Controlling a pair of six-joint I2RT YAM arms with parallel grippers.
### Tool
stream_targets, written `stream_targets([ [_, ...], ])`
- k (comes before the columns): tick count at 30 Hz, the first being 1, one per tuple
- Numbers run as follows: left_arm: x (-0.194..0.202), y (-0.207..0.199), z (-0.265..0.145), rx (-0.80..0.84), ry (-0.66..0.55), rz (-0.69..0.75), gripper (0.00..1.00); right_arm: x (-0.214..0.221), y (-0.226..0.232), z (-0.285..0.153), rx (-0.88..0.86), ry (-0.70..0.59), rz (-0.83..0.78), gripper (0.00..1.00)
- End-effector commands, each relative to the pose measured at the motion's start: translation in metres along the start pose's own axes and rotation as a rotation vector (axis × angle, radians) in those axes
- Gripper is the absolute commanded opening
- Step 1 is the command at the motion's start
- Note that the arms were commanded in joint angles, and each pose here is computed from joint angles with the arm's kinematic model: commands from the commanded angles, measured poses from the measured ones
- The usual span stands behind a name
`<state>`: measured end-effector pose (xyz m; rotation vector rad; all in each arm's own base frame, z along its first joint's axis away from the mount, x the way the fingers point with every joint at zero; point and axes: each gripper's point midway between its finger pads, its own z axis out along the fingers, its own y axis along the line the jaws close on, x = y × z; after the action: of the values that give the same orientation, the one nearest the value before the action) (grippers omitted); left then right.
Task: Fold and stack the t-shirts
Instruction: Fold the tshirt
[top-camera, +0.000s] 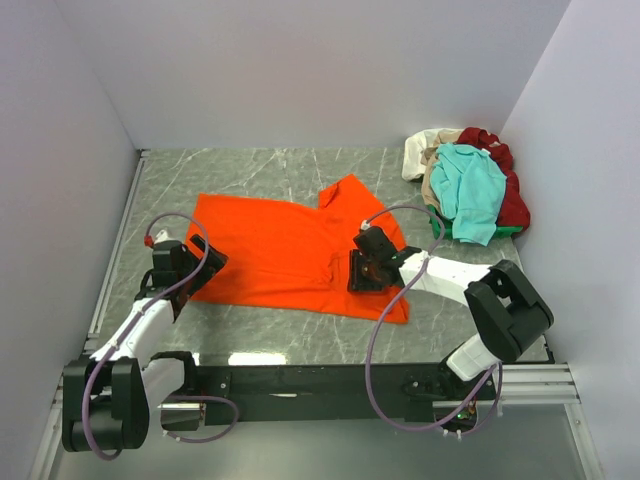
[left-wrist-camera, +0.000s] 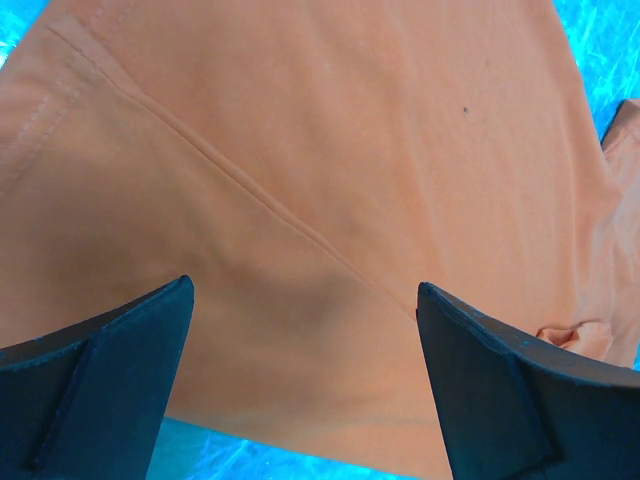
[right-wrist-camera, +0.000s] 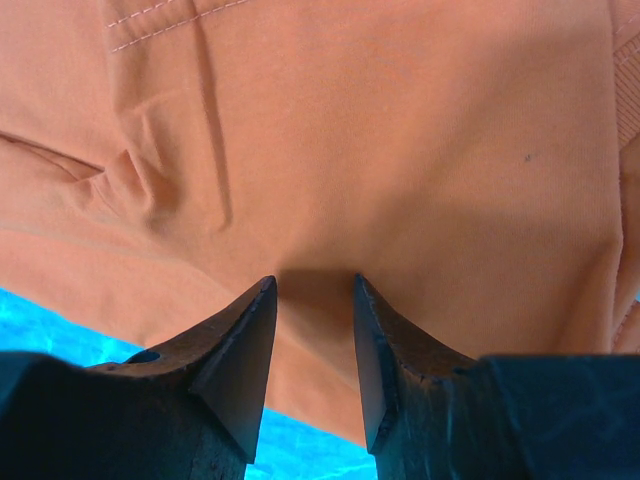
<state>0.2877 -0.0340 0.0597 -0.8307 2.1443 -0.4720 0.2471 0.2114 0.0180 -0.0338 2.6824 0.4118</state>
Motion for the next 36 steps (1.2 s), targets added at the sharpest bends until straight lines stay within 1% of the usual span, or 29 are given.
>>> stream_targets([
  [1,-0.02,-0.014,-0.007,0.024,-0.054,0.041,1.0,0.035,-0.02,-0.007,0.058,0.126,-0.022,0.45],
  [3,-0.028,-0.022,-0.007,0.037,-0.063,0.061,0.99,0.02,-0.006,-0.013,0.018,0.095,-0.024,0.45],
  [6,-0.054,-0.046,-0.009,0.083,-0.108,0.092,0.99,-0.009,0.008,-0.027,-0.007,0.028,-0.044,0.45],
  [9,-0.072,-0.054,0.001,0.075,-0.133,0.114,0.99,-0.049,0.013,-0.044,0.001,-0.061,-0.045,0.45],
  [11,-0.082,-0.058,0.014,0.053,-0.122,0.13,0.99,-0.079,0.015,-0.057,0.027,-0.141,-0.045,0.45],
  [12,-0.09,-0.066,0.017,0.063,-0.125,0.136,1.0,-0.088,0.013,-0.06,0.035,-0.165,-0.044,0.45],
  [13,-0.086,-0.063,0.027,0.048,-0.096,0.139,0.99,-0.095,0.016,-0.063,0.031,-0.187,-0.047,0.47],
  [16,-0.086,-0.068,0.041,0.077,-0.09,0.12,1.0,-0.122,0.03,-0.063,-0.03,-0.268,-0.057,0.48],
  [17,-0.087,-0.073,0.044,0.102,-0.093,0.115,1.0,-0.123,0.034,-0.057,-0.05,-0.26,-0.064,0.48],
  [20,-0.078,-0.071,0.056,0.109,-0.06,0.096,1.0,-0.135,0.042,-0.047,-0.079,-0.281,-0.066,0.48],
  [21,-0.077,-0.073,0.059,0.123,-0.06,0.095,0.99,-0.134,0.041,-0.036,-0.074,-0.259,-0.063,0.48],
  [22,-0.072,-0.07,0.064,0.114,-0.045,0.091,1.0,-0.139,0.043,-0.034,-0.076,-0.267,-0.06,0.48],
  [25,-0.062,-0.06,0.071,0.089,-0.016,0.085,0.99,-0.136,0.045,-0.017,-0.091,-0.234,-0.062,0.48],
  [30,-0.045,-0.031,0.079,0.024,0.019,0.041,1.0,-0.122,0.039,0.006,-0.083,-0.186,-0.052,0.47],
  [32,-0.043,-0.026,0.079,0.031,0.03,0.017,0.99,-0.113,0.035,0.014,-0.08,-0.164,-0.049,0.47],
  [36,-0.032,-0.005,0.078,0.012,0.053,-0.051,1.0,-0.095,0.025,0.027,-0.063,-0.123,-0.036,0.47],
])
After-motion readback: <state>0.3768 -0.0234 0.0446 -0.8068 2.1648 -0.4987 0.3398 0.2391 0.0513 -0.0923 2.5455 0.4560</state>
